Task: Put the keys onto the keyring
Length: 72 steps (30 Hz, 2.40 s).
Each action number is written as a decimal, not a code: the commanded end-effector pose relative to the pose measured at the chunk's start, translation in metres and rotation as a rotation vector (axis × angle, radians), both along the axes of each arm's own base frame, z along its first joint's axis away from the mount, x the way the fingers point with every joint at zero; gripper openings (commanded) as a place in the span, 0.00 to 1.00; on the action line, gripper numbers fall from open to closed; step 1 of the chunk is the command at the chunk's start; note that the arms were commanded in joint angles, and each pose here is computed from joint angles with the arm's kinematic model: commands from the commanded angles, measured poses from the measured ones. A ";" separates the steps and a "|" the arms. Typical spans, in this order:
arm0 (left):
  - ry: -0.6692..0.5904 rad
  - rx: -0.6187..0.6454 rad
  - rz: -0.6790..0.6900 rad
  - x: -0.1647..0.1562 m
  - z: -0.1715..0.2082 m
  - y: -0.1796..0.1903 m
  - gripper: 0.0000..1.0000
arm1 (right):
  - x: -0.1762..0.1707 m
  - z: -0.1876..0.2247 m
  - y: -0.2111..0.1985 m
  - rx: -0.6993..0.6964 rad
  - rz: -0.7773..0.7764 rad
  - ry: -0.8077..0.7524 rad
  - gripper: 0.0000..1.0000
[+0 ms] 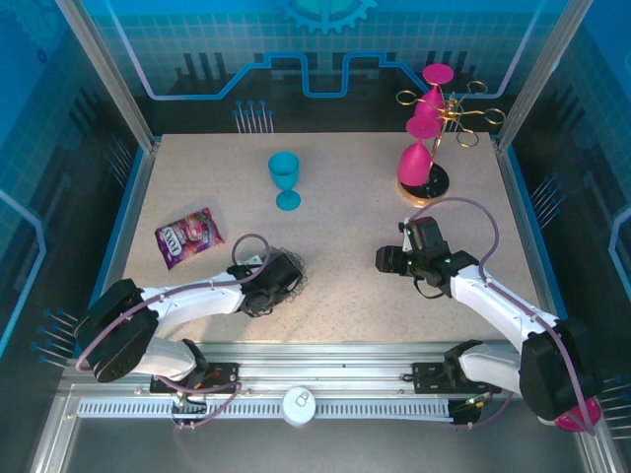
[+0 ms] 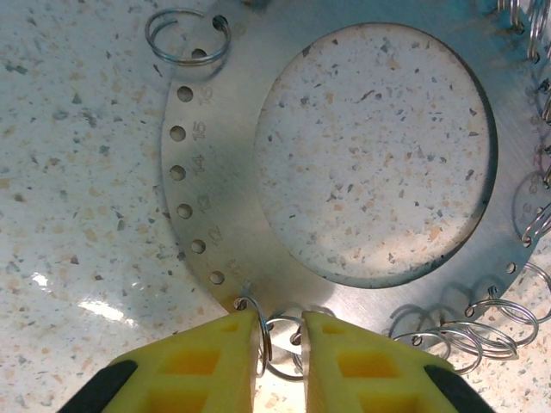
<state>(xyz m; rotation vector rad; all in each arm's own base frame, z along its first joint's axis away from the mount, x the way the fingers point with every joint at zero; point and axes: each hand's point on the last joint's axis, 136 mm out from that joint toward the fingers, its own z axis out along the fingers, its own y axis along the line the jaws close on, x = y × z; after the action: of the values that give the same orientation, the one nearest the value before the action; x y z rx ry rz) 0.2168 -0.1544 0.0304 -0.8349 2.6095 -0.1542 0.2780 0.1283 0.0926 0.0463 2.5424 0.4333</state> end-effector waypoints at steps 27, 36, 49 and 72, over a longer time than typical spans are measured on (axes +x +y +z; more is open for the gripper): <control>0.043 0.070 0.029 -0.012 -0.011 0.011 0.14 | 0.000 0.008 0.000 -0.005 -0.007 -0.012 0.66; 0.044 0.074 0.030 -0.013 -0.012 0.012 0.10 | -0.001 0.010 0.000 -0.005 -0.007 -0.012 0.67; -0.092 0.115 -0.198 0.008 0.029 0.003 0.00 | -0.001 0.025 -0.002 0.002 -0.005 -0.054 0.66; -0.855 0.309 -1.330 0.073 0.212 -0.081 0.00 | 0.033 0.117 0.025 -0.047 0.265 -0.364 0.65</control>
<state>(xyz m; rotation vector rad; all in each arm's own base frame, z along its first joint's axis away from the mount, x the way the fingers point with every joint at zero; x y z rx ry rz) 0.2869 -0.2149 0.2115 0.7777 2.0003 -0.2653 0.3057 0.1450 0.1944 -0.2591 2.2622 0.4350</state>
